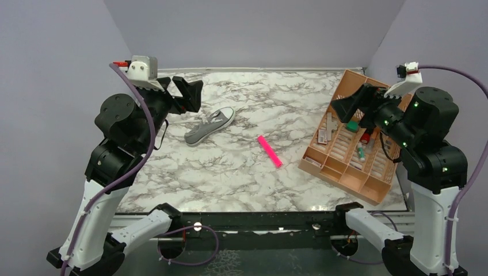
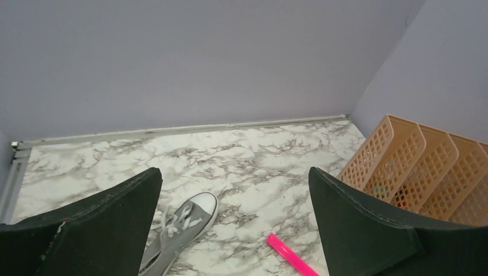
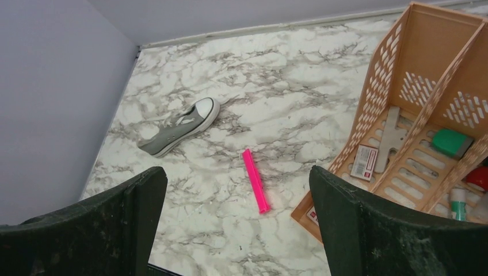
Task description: Tie the shoes
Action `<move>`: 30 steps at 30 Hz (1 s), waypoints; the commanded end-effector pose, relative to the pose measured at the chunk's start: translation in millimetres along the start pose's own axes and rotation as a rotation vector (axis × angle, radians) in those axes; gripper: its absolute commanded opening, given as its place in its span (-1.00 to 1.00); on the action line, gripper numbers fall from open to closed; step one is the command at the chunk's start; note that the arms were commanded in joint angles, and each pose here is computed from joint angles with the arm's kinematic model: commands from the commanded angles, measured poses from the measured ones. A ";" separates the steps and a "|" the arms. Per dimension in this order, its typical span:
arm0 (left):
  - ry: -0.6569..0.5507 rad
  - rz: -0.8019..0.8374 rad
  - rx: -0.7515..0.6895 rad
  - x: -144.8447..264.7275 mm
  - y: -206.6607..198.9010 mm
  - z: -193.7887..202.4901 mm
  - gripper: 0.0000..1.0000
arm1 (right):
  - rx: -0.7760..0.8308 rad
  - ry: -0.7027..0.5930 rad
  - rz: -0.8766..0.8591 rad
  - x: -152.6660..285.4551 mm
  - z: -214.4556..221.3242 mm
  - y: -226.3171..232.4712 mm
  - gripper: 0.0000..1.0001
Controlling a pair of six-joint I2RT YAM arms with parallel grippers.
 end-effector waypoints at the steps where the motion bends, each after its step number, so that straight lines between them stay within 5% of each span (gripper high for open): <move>1: 0.056 0.083 0.120 3.8 -8.9 16.1 0.97 | -0.001 0.050 0.044 -1.8 18.3 -10.6 0.99; 10: 0.313 0.019 0.271 -14.0 -3.7 93.7 0.97 | -0.023 0.290 0.000 -32.4 75.1 -22.6 0.99; 18: 0.642 -0.173 0.355 -38.0 10.8 209.6 0.97 | -0.049 0.439 -0.058 -55.5 120.8 -33.5 1.00; 26: 0.926 -0.217 0.178 -59.4 39.8 286.5 0.97 | -0.055 0.550 -0.192 -60.5 146.9 -27.9 1.00; 30: 0.991 -0.114 0.137 -71.0 56.1 314.7 0.84 | -0.017 0.581 -0.245 -57.5 154.6 -19.5 1.00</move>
Point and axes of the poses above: each gripper's point midway between its finger pads, its own x axis back along the fingers, its own y axis along the line the jaws close on, z = x × y, the point moved 5 cm from there along x, back along the fingers, and after that the axes turned 10 degrees about -x, right-handed, at the moved point
